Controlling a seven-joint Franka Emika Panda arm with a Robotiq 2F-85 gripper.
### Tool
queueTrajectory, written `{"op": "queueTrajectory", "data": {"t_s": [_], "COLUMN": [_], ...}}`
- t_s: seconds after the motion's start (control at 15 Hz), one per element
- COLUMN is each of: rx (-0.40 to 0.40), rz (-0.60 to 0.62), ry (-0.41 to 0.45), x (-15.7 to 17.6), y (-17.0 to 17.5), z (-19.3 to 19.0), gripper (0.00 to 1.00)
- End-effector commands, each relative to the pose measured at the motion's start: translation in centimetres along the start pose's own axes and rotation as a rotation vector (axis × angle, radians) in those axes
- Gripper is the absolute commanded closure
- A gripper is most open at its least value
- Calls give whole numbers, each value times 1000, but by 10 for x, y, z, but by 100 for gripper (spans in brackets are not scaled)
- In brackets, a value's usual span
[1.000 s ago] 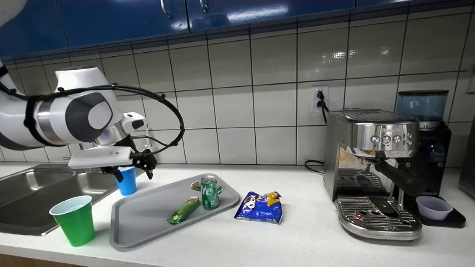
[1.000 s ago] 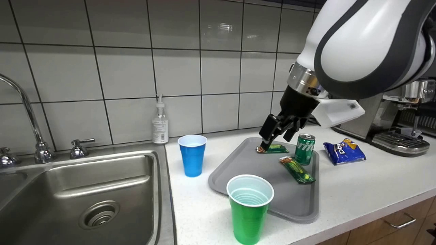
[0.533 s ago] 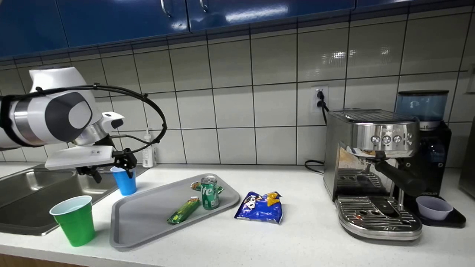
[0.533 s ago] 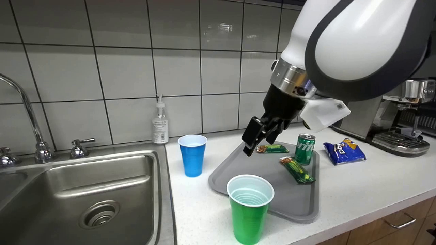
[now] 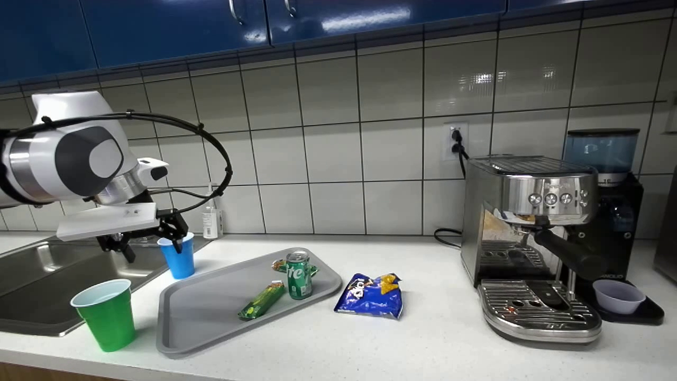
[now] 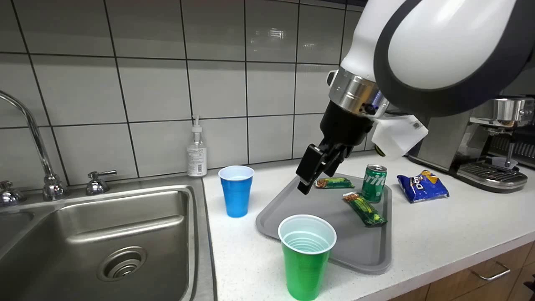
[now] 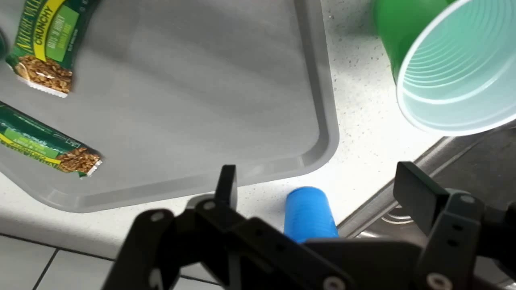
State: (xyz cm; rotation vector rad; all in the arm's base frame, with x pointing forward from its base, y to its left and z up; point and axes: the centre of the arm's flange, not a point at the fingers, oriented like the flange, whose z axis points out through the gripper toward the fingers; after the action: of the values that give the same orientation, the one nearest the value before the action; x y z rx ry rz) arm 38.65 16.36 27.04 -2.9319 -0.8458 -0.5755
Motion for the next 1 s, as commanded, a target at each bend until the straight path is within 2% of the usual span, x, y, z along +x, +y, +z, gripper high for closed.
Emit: {"op": "queueTrajectory", "data": {"t_s": [0.0, 0.93], "rx": [15, 51], "rz": [-59, -179], "ry": [-28, -135], "x": [-31, -47], "y": [1, -20], "z": [-27, -14], "gripper": [0, 0]}}
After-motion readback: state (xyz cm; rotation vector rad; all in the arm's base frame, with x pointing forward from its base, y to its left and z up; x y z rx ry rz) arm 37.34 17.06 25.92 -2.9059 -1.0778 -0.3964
